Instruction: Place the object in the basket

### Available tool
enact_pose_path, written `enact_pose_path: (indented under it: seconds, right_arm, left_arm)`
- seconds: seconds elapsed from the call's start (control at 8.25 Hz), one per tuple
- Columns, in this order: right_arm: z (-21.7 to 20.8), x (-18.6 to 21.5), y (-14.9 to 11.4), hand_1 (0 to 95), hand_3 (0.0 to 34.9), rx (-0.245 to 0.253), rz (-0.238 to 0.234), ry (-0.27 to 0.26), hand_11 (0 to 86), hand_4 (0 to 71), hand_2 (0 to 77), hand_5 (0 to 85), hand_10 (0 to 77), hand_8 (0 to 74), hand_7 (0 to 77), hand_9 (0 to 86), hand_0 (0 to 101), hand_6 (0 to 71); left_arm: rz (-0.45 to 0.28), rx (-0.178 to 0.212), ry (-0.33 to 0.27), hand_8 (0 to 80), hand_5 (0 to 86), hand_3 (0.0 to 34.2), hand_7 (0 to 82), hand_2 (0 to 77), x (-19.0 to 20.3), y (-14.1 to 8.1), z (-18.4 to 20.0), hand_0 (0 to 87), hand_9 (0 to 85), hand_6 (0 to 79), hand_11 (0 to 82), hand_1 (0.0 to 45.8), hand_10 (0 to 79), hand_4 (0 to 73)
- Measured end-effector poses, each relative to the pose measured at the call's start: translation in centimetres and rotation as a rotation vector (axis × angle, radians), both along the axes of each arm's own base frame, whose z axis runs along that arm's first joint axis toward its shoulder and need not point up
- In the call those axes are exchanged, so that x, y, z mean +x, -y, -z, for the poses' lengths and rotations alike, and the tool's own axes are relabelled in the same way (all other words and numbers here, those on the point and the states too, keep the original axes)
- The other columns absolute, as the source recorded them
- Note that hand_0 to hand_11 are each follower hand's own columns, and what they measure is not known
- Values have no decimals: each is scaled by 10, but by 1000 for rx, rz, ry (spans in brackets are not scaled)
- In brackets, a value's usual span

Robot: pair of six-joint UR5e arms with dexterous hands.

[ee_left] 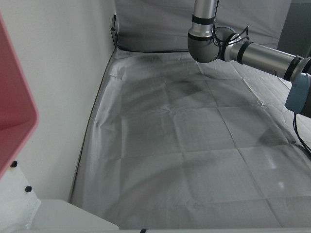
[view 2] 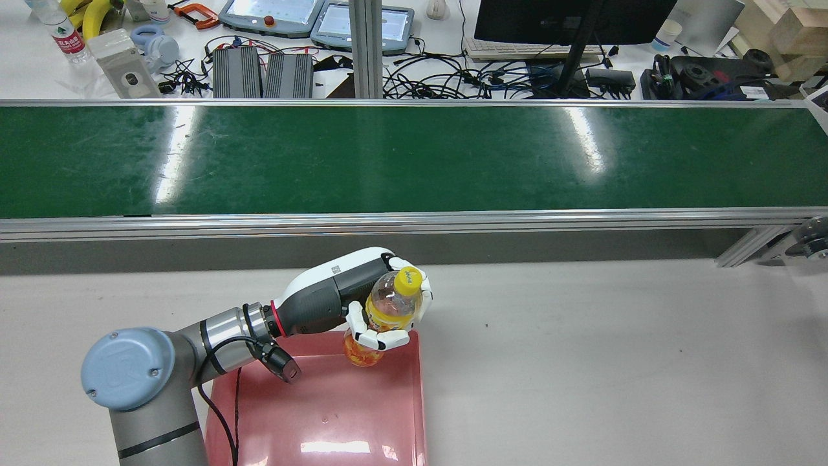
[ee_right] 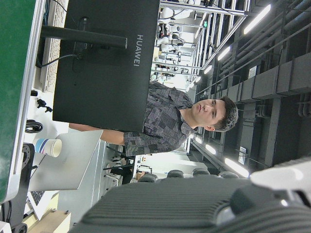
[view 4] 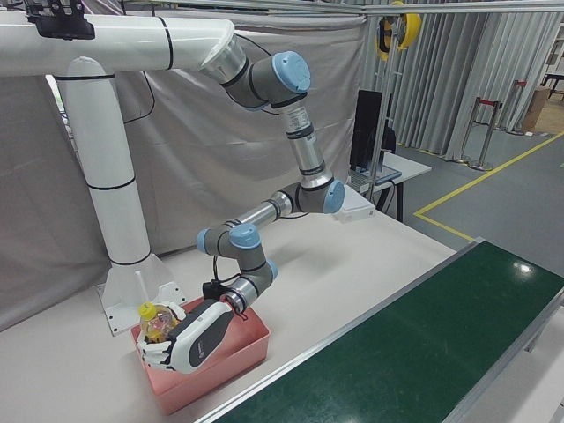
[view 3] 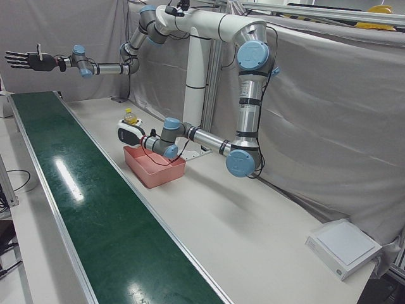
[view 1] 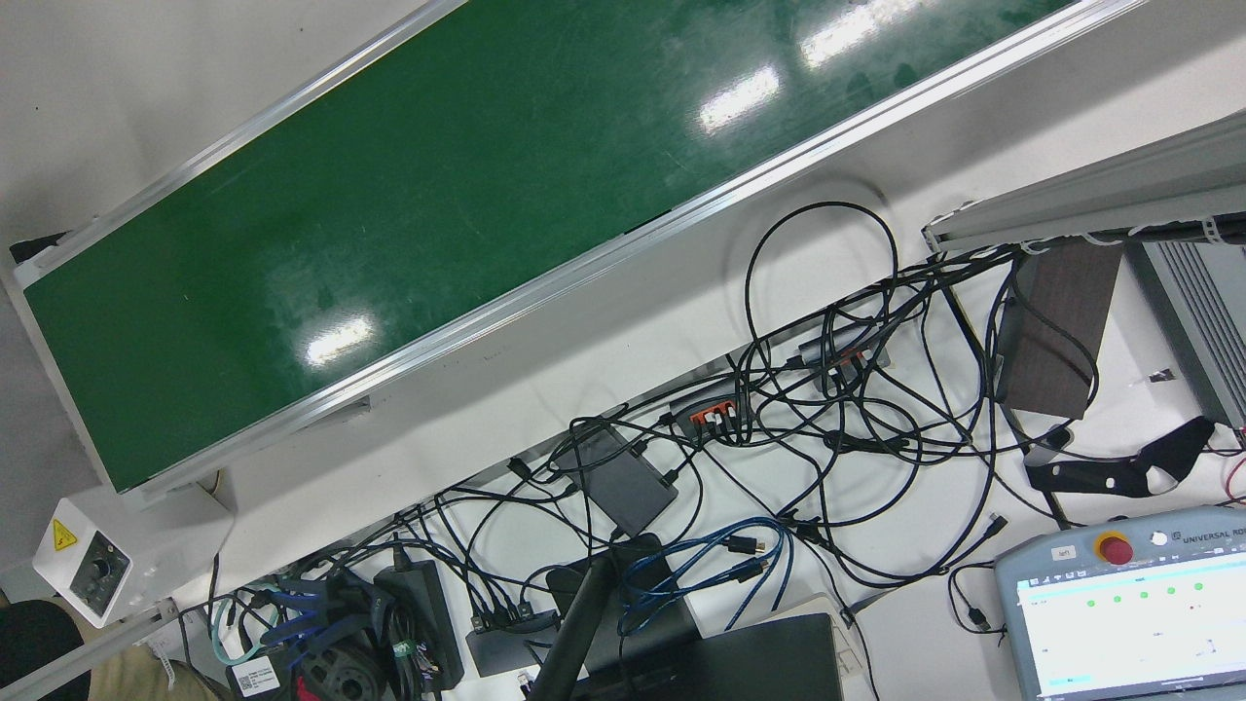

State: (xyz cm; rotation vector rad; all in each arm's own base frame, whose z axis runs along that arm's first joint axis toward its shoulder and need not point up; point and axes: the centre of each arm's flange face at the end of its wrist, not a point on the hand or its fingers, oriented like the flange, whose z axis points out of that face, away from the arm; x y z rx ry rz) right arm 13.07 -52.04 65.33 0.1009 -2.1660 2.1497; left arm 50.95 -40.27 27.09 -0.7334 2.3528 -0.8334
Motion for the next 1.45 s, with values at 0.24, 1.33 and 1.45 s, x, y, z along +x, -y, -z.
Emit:
enact_pose_path:
  seconds: [0.24, 1.33, 1.45]
  right_arm:
    - [0, 0, 0, 0, 3, 0, 0, 1, 0, 0, 5, 0, 0, 0, 5, 0, 2, 0]
    - [0, 0, 0, 0, 3, 0, -1, 0, 0, 0, 5, 0, 0, 0, 5, 0, 3, 0]
    - [0, 0, 0, 0, 3, 0, -1, 1, 0, 0, 5, 0, 0, 0, 5, 0, 2, 0]
  left_arm:
    - [-4, 9, -10, 649, 464, 0, 556, 496, -7, -8, -8, 520, 616, 682, 567, 22, 638, 589]
    - [-12, 34, -60, 60, 82, 0, 22, 5, -30, -24, 7, 474, 82, 0, 65, 82, 44, 109]
    - [-11, 34, -61, 60, 60, 0, 11, 5, -31, -24, 8, 475, 82, 0, 76, 82, 44, 76]
